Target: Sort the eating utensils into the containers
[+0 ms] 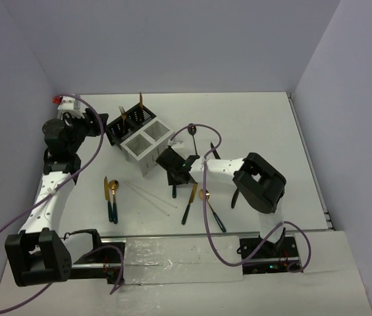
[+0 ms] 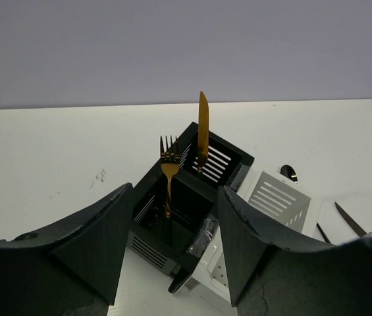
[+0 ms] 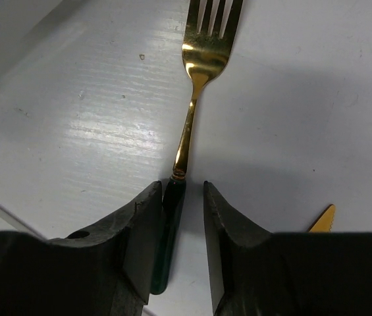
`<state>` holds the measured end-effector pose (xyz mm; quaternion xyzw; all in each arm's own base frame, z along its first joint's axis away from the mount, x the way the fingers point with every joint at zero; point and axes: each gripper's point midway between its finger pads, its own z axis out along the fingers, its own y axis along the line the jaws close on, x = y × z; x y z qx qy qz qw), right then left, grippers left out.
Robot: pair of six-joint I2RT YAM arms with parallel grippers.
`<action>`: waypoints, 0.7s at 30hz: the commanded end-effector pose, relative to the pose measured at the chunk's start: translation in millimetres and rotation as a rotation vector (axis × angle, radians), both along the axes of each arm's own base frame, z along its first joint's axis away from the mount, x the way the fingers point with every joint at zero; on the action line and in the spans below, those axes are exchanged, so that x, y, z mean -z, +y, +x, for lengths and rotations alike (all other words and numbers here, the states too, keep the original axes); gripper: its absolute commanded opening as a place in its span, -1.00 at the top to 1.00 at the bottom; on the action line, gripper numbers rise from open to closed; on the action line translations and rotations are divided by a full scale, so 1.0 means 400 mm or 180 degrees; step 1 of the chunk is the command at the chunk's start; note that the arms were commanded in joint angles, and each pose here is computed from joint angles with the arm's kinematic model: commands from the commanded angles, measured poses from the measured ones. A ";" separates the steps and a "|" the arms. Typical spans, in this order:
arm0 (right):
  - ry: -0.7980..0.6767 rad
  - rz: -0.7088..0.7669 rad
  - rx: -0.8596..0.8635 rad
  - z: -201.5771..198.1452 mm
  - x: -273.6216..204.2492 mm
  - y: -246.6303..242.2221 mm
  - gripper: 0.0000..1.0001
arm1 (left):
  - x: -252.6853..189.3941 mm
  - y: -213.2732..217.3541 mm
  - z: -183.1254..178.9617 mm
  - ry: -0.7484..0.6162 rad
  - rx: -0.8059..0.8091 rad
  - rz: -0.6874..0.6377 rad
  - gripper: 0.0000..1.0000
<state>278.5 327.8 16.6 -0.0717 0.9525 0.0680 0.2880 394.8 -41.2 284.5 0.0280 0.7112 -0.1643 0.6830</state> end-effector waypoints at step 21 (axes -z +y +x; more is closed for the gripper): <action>0.0048 -0.0173 0.0060 -0.063 0.010 -0.032 1.00 | -0.127 -0.040 -0.069 0.0079 0.0347 0.0100 -0.23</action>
